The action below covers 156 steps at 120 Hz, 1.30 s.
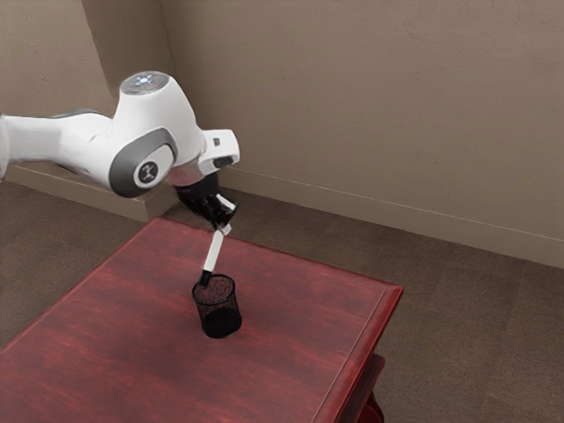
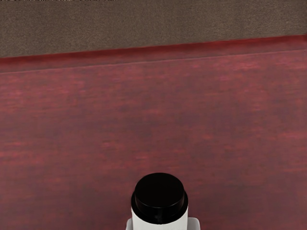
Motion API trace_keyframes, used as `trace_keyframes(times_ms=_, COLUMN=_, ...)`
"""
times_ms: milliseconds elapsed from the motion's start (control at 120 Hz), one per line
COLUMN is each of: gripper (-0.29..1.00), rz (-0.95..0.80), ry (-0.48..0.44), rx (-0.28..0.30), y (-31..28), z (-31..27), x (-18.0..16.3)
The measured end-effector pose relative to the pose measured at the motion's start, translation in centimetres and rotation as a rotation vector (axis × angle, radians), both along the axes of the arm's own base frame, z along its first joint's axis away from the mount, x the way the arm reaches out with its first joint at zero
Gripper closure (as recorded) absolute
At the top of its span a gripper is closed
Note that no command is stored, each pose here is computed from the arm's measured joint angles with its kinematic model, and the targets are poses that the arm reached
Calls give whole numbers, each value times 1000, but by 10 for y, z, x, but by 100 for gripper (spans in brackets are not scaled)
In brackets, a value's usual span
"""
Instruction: Put the marker into the pen holder.
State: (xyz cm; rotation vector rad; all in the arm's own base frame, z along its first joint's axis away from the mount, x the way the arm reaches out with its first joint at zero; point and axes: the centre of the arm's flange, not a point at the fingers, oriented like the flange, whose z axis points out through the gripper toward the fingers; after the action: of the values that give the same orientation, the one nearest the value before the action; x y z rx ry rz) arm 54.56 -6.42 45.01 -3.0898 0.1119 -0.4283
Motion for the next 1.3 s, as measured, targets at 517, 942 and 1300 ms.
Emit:
trace_keyframes(times_ms=517, gripper=79, rz=-5, ry=35, rx=4, y=-22, z=-23, x=16)
trace_keyframes(times_ms=942, gripper=79, rz=65, ry=106, rx=25, y=15, z=-66, x=28)
trace_keyframes(times_ms=1300, gripper=21, rz=24, ry=129, rx=12, y=10, z=-31, x=17)
